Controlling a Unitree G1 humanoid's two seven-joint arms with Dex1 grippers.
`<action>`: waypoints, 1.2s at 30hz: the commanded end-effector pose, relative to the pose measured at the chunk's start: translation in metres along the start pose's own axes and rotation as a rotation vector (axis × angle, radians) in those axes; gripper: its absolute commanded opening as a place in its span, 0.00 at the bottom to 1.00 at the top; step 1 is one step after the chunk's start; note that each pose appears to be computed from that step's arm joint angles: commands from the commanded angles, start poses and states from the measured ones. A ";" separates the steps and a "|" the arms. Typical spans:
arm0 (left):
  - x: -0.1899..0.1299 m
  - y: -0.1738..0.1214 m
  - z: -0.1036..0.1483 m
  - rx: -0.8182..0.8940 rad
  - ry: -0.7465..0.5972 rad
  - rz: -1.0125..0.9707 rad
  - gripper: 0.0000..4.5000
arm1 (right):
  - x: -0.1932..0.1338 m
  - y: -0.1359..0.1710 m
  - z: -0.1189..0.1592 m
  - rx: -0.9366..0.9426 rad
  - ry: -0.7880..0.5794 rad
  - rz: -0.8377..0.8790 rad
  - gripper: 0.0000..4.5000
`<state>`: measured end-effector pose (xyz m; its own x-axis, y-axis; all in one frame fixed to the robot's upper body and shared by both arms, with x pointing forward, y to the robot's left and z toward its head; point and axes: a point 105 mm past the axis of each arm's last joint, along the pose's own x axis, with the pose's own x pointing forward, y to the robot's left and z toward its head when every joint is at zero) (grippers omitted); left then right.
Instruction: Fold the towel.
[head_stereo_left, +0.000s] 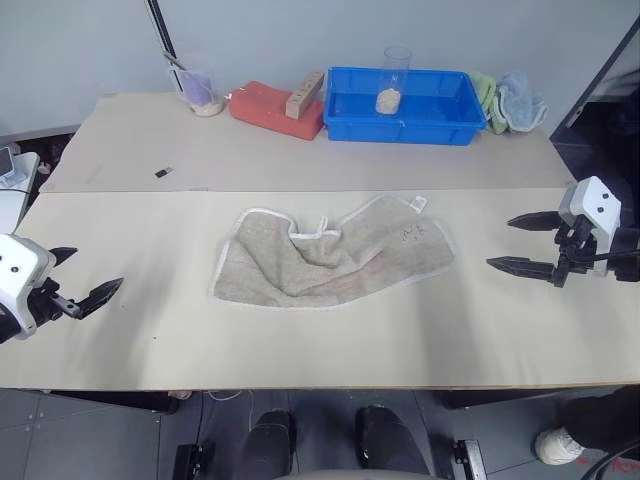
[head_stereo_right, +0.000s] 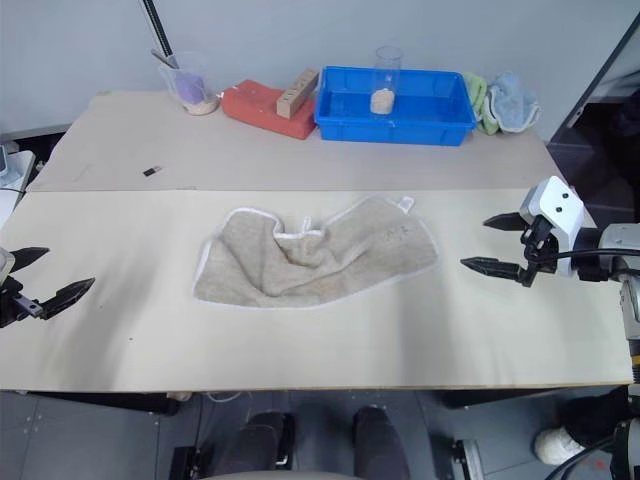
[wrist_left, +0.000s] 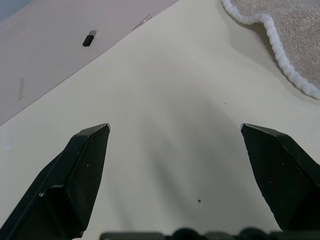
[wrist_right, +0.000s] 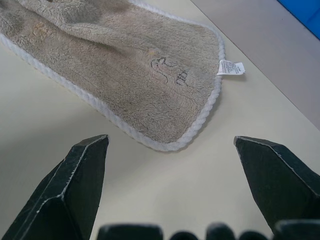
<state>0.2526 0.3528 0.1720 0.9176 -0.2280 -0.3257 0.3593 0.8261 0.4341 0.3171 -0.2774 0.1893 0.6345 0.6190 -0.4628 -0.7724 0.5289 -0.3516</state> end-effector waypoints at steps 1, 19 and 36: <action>-0.005 0.004 0.014 0.013 -0.042 0.018 1.00 | -0.006 -0.004 0.014 -0.050 -0.034 -0.019 0.99; -0.006 0.012 0.020 0.054 -0.082 0.019 1.00 | -0.002 -0.003 0.015 -0.046 -0.053 -0.028 0.99; 0.063 -0.099 0.006 0.179 -0.089 -0.420 1.00 | 0.035 0.090 0.083 -0.118 -0.214 0.343 0.99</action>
<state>0.2712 0.2577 0.1130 0.6985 -0.5666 -0.4371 0.7149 0.5789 0.3921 0.2776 -0.1666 0.2001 0.3266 0.8491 -0.4152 -0.9317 0.2155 -0.2923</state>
